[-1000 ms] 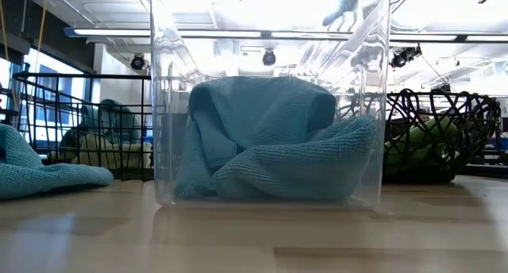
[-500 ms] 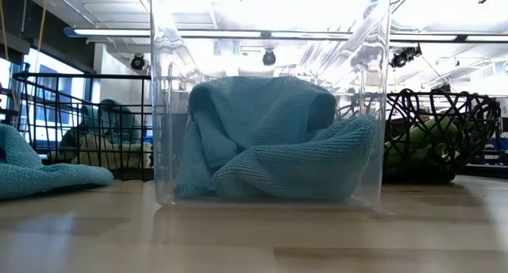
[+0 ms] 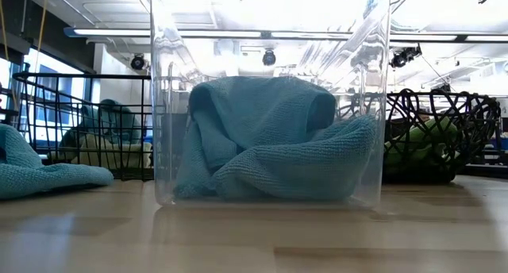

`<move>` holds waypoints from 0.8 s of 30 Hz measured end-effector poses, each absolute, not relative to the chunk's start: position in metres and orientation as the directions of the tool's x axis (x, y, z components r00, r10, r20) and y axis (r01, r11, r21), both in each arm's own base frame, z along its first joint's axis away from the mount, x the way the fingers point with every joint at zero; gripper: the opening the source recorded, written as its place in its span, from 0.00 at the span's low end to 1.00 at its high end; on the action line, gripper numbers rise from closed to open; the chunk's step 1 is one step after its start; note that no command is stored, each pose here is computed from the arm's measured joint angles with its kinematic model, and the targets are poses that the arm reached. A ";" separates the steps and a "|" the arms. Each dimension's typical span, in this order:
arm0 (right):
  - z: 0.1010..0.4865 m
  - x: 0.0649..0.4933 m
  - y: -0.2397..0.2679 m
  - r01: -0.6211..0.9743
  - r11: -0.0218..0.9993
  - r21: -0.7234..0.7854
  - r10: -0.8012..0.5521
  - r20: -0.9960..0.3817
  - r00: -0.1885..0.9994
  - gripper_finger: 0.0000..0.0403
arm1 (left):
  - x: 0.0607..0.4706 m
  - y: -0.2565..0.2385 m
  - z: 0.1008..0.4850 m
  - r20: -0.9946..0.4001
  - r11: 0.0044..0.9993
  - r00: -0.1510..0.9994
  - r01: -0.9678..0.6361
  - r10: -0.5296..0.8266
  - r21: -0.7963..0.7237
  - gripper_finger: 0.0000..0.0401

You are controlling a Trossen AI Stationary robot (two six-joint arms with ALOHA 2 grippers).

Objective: Sort microfiber towel by color & place in baskets

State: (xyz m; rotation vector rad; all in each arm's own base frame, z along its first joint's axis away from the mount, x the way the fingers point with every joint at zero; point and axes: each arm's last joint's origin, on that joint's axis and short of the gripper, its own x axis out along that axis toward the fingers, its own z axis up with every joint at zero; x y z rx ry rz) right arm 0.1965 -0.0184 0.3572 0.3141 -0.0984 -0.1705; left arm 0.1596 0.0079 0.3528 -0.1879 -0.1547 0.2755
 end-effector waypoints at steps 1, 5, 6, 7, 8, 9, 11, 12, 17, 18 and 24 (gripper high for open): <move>0.357 0.196 -0.018 0.151 0.937 0.316 -0.182 0.070 0.981 0.71 | 0.160 0.008 0.353 0.125 0.946 0.951 -0.256 0.284 -0.200 0.50; 0.357 0.196 -0.018 0.141 0.914 0.381 -0.182 0.072 0.981 0.71 | 0.160 0.008 0.351 0.108 0.943 0.950 -0.268 0.293 -0.197 0.50; 0.357 0.196 -0.018 0.140 0.910 0.390 -0.182 0.072 0.981 0.71 | 0.160 0.009 0.350 0.092 0.935 0.946 -0.286 0.311 -0.210 0.50; 0.357 0.196 -0.018 0.139 0.907 0.398 -0.182 0.072 0.981 0.71 | 0.159 0.010 0.348 0.071 0.918 0.936 -0.319 0.344 -0.236 0.50; 0.357 0.196 -0.018 0.139 0.907 0.398 -0.182 0.072 0.981 0.71 | 0.159 0.011 0.346 0.038 0.892 0.920 -0.368 0.390 -0.263 0.50; 0.357 0.196 -0.018 0.139 0.907 0.398 -0.182 0.071 0.981 0.71 | 0.158 0.013 0.346 -0.003 0.859 0.895 -0.428 0.445 -0.282 0.50; 0.357 0.196 -0.018 0.139 0.907 0.398 -0.182 0.071 0.981 0.71 | 0.156 0.019 0.350 -0.102 0.784 0.830 -0.552 0.548 -0.283 0.50; 0.357 0.196 -0.018 0.139 0.907 0.398 -0.182 0.071 0.981 0.71 | 0.155 0.023 0.353 -0.161 0.751 0.795 -0.605 0.584 -0.263 0.50; 0.357 0.196 -0.018 0.140 0.907 0.398 -0.183 0.070 0.981 0.71 | 0.139 0.057 0.373 -0.472 0.503 0.494 -0.856 0.730 -0.118 0.50; 0.357 0.196 -0.019 0.146 0.906 0.398 -0.188 0.070 0.980 0.71 | 0.136 0.066 0.373 -0.529 0.452 0.419 -0.889 0.738 -0.075 0.50; 0.357 0.196 -0.019 0.160 0.901 0.402 -0.205 0.069 0.976 0.71 | 0.133 0.121 0.347 -0.763 0.278 0.174 -0.961 0.622 0.007 0.50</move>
